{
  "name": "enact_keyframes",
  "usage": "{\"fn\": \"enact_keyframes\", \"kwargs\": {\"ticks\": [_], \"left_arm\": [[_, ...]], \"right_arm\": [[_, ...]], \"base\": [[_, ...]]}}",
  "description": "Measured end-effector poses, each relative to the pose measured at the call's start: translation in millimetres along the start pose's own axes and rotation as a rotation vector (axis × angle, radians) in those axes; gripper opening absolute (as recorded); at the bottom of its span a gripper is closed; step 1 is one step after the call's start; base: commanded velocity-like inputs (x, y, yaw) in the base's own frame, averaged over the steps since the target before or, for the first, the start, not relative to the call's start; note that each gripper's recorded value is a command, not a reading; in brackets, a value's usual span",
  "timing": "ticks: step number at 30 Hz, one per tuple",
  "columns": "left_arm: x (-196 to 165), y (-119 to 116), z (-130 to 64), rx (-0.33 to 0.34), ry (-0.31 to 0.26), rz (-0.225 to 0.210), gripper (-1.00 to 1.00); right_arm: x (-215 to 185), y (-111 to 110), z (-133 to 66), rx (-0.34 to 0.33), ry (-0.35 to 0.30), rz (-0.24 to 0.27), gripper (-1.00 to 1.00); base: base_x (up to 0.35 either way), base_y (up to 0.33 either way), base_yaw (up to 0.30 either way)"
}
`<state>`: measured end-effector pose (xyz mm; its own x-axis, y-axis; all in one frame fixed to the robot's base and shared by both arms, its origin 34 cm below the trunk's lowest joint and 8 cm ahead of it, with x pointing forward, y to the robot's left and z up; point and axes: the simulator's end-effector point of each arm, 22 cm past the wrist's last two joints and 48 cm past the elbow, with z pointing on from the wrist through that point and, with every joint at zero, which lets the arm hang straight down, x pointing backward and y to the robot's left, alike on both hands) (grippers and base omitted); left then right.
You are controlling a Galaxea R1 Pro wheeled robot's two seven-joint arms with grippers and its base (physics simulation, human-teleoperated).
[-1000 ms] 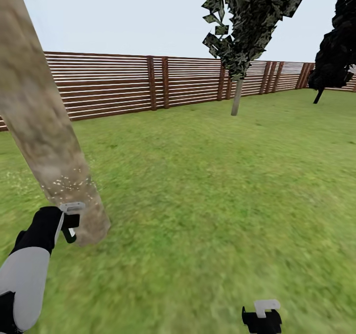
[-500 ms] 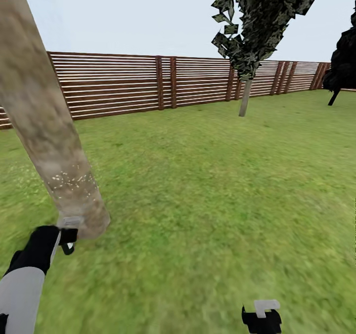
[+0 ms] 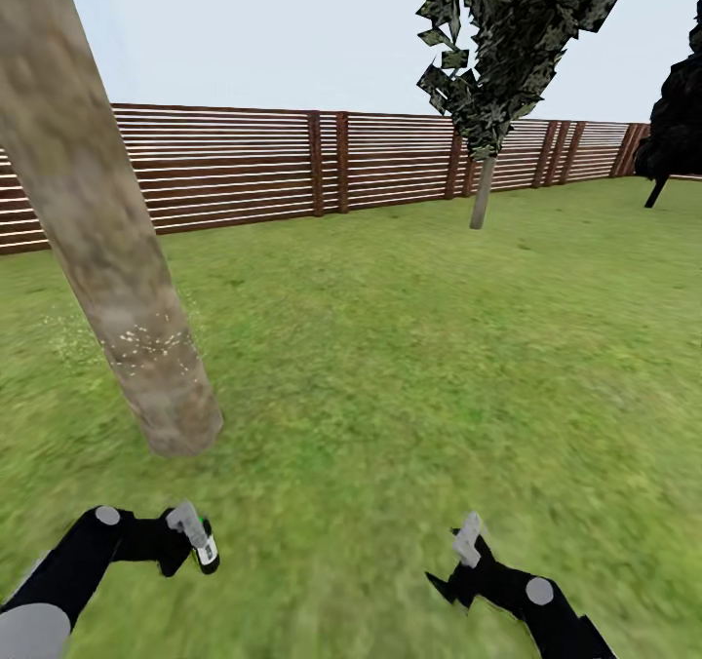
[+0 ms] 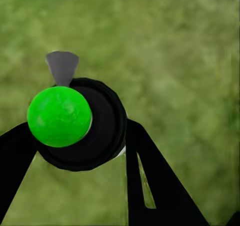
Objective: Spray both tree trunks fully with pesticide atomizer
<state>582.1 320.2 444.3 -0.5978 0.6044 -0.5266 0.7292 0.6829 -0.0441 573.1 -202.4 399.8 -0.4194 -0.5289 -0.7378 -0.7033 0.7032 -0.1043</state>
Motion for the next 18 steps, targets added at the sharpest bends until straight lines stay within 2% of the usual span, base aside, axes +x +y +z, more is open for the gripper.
{"fn": "enact_keyframes", "kwargs": {"ticks": [2, 5, 6, 7, 8, 10, 12, 16, 18], "left_arm": [[-10, -20, 11.9, 0.049, 0.007, 0.035, -1.00], [-17, -34, 20.0, 0.078, 0.006, 0.054, -1.00], [-19, -41, 23.7, 0.093, 0.017, 0.077, -1.00], [-21, -54, 30.6, 0.123, 0.039, 0.124, -1.00], [-23, -60, 33.7, 0.135, 0.045, 0.139, -1.00], [-29, -73, 40.8, 0.158, 0.047, 0.163, -1.00], [-31, -77, 42.4, 0.164, 0.048, 0.168, -1.00], [-39, -86, 47.3, 0.180, 0.034, 0.173, -1.00], [-43, -92, 50.2, 0.189, 0.027, 0.176, -1.00]], "right_arm": [[-22, 6, -3.2, -0.107, -0.025, -0.037, 1.00], [-45, 5, -1.9, -0.162, -0.050, -0.063, 1.00], [-50, 11, 0.2, -0.182, -0.054, -0.073, 1.00], [-60, 32, 7.2, -0.239, -0.055, -0.120, 1.00], [-65, 43, 10.6, -0.265, -0.055, -0.145, -1.00], [-72, 65, 17.8, -0.317, -0.035, -0.175, -1.00], [-75, 71, 20.2, -0.330, -0.030, -0.177, -1.00], [-111, 98, 33.0, -0.364, -0.083, -0.176, -1.00], [-126, 114, 36.0, -0.404, -0.100, -0.198, -1.00]], "base": [[0.000, 0.000, 0.000], [0.000, 0.000, 0.000], [0.000, 0.000, 0.000], [0.000, 0.000, 0.000], [0.000, 0.000, 0.000], [0.000, 0.000, 0.000], [0.000, 0.000, 0.000], [0.000, 0.000, 0.000], [0.000, 0.000, 0.000]]}}
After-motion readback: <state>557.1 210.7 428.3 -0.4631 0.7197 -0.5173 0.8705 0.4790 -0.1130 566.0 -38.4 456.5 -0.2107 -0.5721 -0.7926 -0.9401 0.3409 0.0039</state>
